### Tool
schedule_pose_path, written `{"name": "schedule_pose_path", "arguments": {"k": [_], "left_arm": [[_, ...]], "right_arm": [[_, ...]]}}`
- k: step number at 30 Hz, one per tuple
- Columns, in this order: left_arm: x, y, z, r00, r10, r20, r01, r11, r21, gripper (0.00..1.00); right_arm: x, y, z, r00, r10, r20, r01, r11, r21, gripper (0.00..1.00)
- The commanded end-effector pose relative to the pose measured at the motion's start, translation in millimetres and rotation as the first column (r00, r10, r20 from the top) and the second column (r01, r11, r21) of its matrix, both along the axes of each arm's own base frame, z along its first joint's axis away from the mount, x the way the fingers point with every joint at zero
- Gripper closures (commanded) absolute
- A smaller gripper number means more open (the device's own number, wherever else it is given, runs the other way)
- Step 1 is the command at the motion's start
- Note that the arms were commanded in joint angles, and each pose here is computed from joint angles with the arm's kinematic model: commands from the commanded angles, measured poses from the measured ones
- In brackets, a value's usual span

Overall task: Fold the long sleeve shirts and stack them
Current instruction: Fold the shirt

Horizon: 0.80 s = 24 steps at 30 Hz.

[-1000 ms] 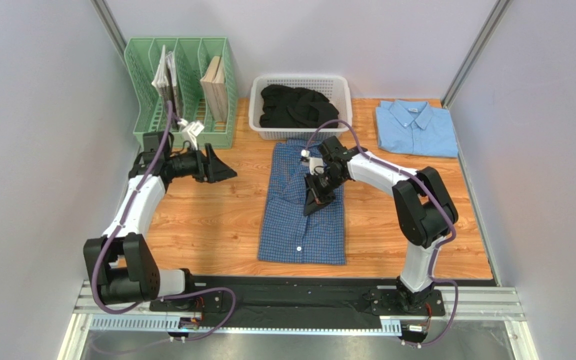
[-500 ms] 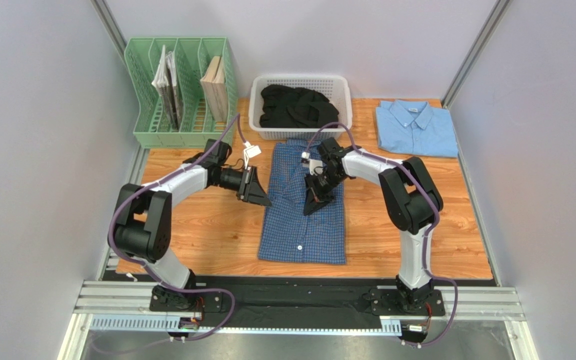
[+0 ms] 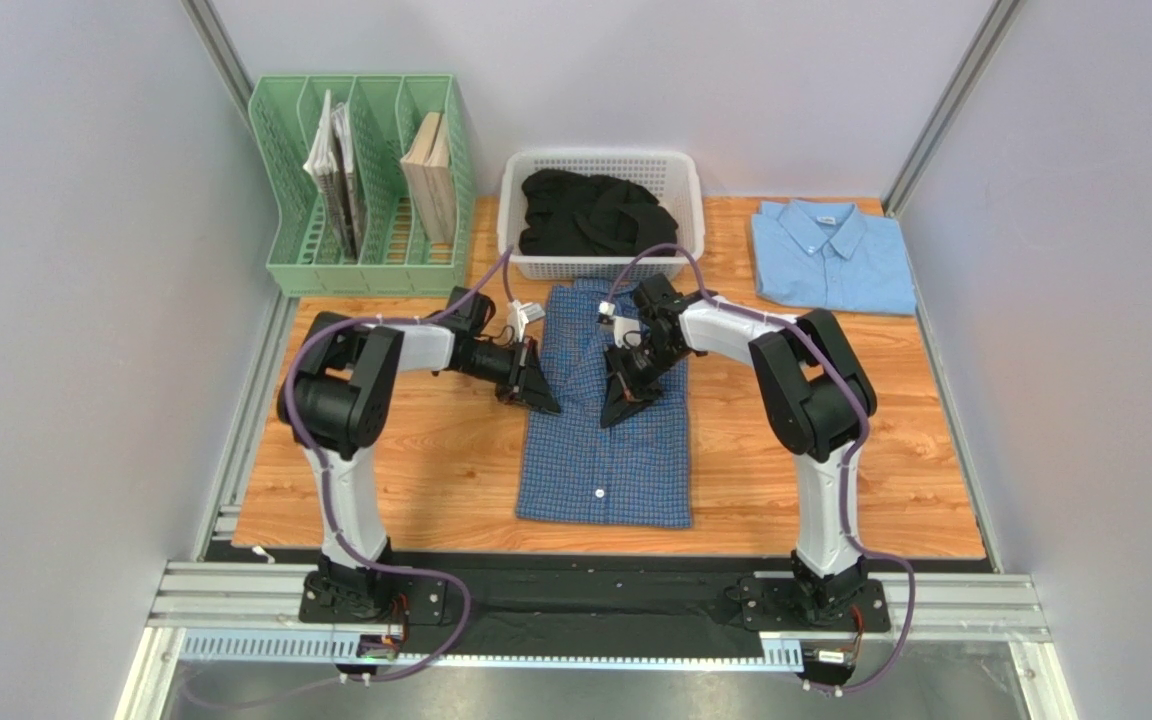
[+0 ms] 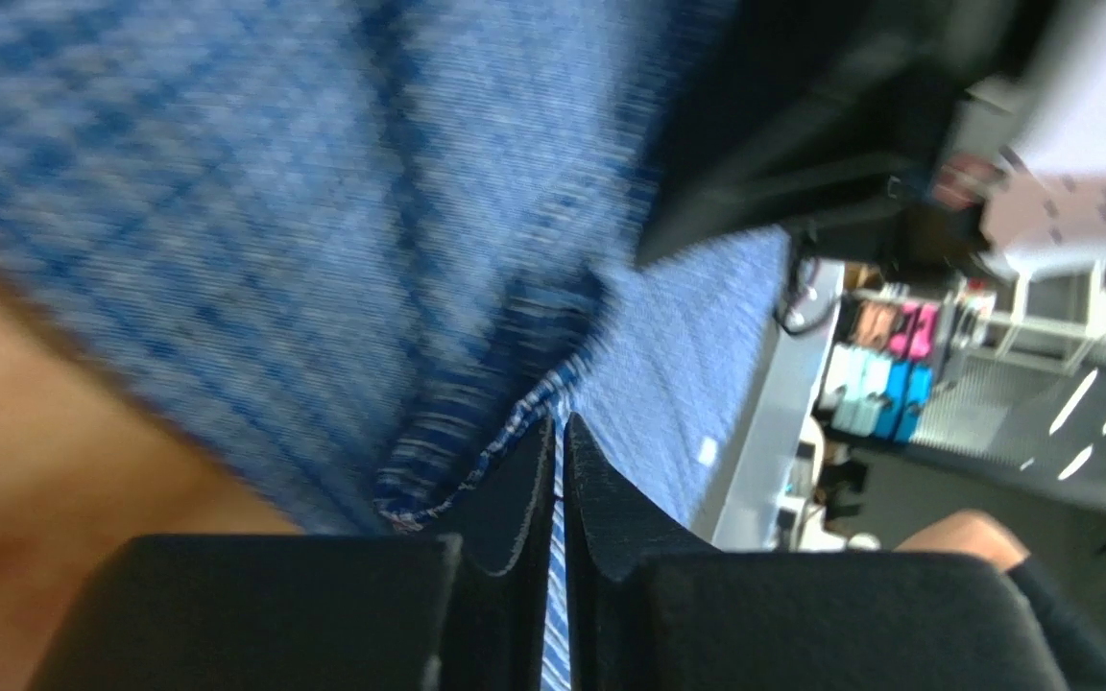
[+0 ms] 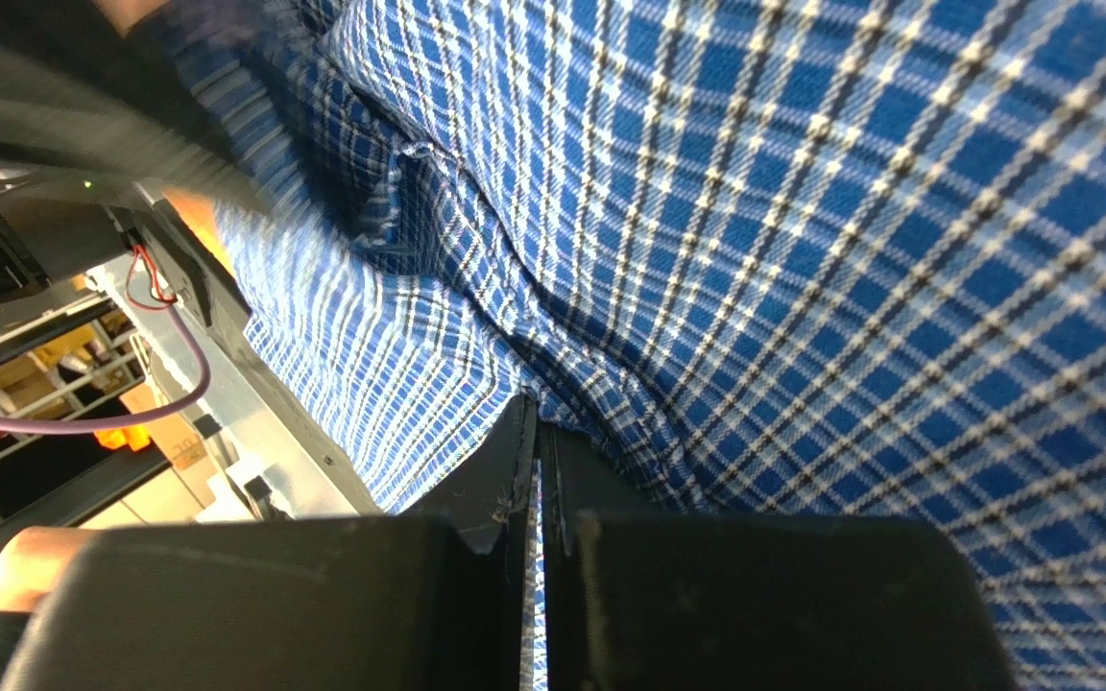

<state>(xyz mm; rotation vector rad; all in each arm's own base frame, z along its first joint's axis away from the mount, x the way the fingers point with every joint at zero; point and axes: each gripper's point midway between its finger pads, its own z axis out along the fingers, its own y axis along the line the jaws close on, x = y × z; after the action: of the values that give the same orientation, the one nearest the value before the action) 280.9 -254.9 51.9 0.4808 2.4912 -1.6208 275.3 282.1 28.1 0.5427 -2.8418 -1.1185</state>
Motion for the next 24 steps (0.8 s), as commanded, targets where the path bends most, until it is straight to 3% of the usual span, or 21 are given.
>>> {"name": "schedule_pose_path", "arguments": {"k": [1, 3, 6, 7, 10, 13, 18, 24], "left_arm": [[25, 2, -23, 0.997, 0.077, -0.029, -0.074, 0.993, 0.097, 0.93], [24, 3, -31, 0.996, 0.084, -0.044, -0.078, 0.990, 0.119, 0.96], [21, 5, -34, 0.995, 0.083, -0.057, -0.075, 0.988, 0.134, 0.97], [21, 5, -34, 0.995, 0.084, -0.057, -0.076, 0.987, 0.139, 0.97], [20, 6, -30, 0.996, 0.076, -0.039, -0.070, 0.988, 0.141, 0.97], [21, 8, -27, 0.997, 0.069, -0.013, -0.067, 0.987, 0.147, 0.97], [21, 7, -30, 0.998, 0.069, -0.011, -0.066, 0.986, 0.154, 0.97], [21, 8, -32, 0.998, 0.067, -0.006, -0.065, 0.985, 0.160, 0.97]], "right_arm": [[15, 4, -3, 0.998, 0.015, 0.068, -0.018, 0.999, 0.042, 1.00], [17, 6, -3, 0.997, 0.020, 0.070, -0.025, 0.998, 0.064, 0.98], [21, 9, 17, 0.997, 0.025, 0.075, -0.035, 0.990, 0.140, 0.85], [20, 8, 25, 0.996, 0.040, 0.083, -0.053, 0.984, 0.172, 0.73], [6, -8, 65, 0.996, 0.050, 0.067, -0.067, 0.957, 0.281, 0.48], [-18, -34, 87, 0.999, 0.035, 0.033, -0.044, 0.938, 0.345, 0.34], [-50, -55, 74, 0.998, 0.049, -0.039, -0.031, 0.927, 0.373, 0.29], [-18, -58, 22, 0.994, -0.012, -0.109, 0.047, 0.944, 0.325, 0.31]]}}
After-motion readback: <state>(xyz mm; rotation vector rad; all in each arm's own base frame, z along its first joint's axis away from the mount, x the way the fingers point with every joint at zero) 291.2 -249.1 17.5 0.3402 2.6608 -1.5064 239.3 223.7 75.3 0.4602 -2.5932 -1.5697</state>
